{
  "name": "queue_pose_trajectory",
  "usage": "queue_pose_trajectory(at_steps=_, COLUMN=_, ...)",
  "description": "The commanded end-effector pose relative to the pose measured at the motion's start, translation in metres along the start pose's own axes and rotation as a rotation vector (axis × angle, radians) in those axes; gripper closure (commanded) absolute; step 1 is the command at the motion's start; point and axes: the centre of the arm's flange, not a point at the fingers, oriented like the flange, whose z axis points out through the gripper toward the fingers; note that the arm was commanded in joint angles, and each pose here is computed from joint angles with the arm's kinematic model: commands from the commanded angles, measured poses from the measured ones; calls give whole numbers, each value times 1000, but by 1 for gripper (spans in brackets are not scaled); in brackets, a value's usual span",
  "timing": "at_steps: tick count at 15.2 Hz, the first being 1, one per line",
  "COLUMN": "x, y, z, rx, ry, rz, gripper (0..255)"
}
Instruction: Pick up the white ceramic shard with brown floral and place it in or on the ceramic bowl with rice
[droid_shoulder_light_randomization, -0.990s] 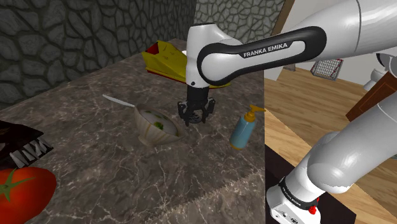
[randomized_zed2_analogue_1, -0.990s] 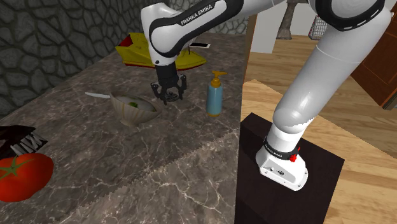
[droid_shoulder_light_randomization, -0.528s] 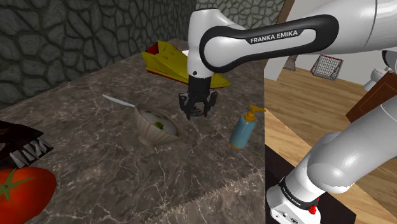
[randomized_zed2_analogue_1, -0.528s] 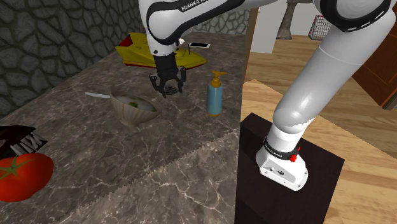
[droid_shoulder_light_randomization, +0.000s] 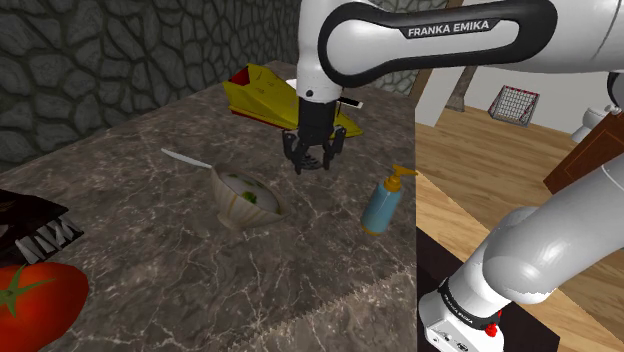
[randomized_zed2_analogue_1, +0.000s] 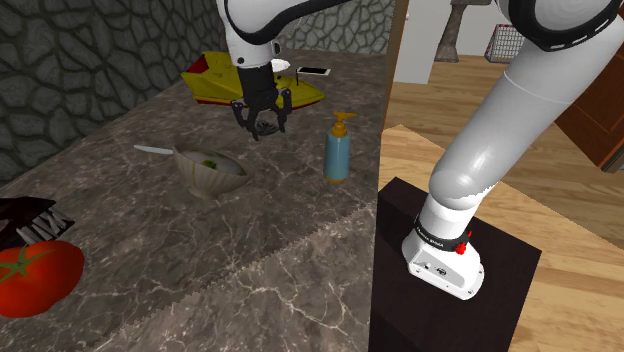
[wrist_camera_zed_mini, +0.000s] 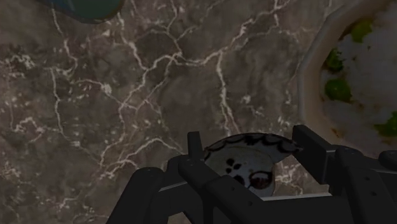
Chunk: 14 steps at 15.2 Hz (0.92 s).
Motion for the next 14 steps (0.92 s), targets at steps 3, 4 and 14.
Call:
queue_pose_trajectory(at_steps=3, x=-2, y=2, z=-21, rx=0, ry=0, rz=0, gripper=255)
queue_pose_trajectory(at_steps=4, x=-3, y=2, z=-26, rx=0, ry=0, rz=0, gripper=255)
queue_pose_trajectory(at_steps=14, x=-9, y=5, z=-78, rx=0, ry=0, rz=0, gripper=255)
